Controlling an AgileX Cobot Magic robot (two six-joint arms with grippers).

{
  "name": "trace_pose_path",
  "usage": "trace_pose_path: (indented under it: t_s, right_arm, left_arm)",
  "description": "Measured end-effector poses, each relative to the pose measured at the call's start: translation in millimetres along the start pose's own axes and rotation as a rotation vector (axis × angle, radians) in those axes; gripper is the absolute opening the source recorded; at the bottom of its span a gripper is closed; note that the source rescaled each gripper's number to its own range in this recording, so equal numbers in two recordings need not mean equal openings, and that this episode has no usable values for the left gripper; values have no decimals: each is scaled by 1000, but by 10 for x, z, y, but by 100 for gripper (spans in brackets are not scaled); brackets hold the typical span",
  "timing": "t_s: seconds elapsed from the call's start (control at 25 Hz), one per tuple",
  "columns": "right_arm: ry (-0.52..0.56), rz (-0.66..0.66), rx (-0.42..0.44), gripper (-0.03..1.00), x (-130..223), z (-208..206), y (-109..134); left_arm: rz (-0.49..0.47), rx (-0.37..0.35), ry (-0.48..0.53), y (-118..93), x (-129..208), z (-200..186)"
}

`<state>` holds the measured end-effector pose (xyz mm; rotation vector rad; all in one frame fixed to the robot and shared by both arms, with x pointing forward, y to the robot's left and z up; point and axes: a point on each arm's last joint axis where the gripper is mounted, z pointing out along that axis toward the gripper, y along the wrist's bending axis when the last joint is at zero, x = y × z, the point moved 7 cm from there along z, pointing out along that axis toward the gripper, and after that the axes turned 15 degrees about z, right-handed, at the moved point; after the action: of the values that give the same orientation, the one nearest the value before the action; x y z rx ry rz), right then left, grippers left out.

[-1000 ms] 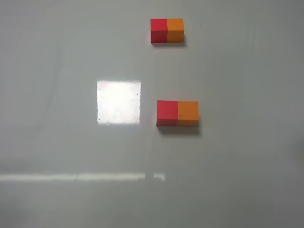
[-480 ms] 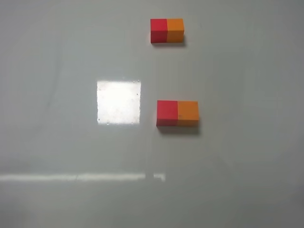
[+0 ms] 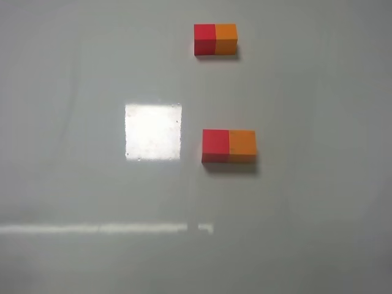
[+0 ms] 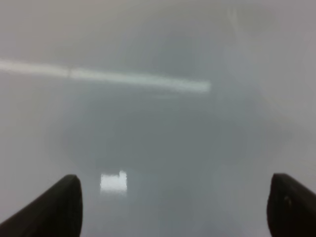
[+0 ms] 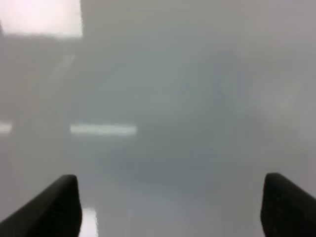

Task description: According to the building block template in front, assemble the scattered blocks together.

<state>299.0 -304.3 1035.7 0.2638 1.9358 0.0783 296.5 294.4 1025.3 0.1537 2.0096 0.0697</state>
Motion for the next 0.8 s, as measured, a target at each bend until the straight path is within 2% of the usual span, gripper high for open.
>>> trace_pose_path:
  t_s: [0.8]
  right_arm:
    - [0, 2, -1, 72, 0, 0, 1]
  left_arm:
    - [-1, 0, 0, 0, 0, 0]
